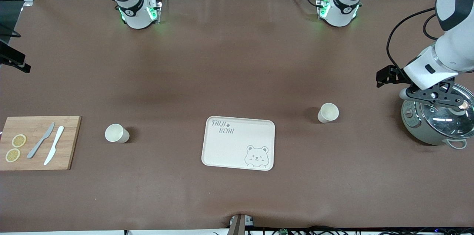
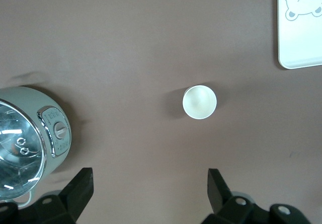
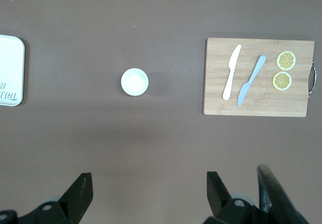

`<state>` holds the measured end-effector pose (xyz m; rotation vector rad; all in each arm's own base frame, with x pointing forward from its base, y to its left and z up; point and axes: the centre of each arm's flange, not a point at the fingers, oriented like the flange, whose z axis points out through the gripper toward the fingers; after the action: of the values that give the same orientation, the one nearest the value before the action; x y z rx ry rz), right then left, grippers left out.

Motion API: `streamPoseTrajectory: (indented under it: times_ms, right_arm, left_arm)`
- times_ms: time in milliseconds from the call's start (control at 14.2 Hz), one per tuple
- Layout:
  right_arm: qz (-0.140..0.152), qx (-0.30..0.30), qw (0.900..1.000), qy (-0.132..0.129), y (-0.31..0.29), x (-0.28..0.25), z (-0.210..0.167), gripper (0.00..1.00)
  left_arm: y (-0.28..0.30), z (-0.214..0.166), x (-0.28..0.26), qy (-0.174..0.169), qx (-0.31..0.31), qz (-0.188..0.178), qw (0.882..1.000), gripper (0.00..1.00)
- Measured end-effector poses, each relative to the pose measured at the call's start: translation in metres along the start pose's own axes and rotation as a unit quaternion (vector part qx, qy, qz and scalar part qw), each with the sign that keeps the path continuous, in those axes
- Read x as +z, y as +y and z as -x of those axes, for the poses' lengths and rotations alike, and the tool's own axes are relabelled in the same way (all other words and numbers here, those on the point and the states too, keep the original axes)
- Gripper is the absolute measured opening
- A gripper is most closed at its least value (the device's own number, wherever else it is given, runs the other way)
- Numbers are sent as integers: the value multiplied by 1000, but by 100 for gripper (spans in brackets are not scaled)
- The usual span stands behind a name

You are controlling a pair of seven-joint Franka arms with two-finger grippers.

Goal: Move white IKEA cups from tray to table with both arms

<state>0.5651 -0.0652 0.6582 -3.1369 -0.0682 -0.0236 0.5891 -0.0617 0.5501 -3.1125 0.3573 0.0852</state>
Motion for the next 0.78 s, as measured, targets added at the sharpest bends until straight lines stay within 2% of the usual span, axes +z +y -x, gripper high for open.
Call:
streamPoseTrajectory:
  times_ms: [282, 775]
  right_arm:
    - [0, 0, 1000, 0, 0, 0, 0, 100]
    - [4, -3, 1000, 19, -3, -4, -5, 100]
  left_arm:
    - [-2, -3, 7, -6, -1, 0, 1000, 100]
    - [-7, -5, 11, -10, -3, -5, 1000, 100]
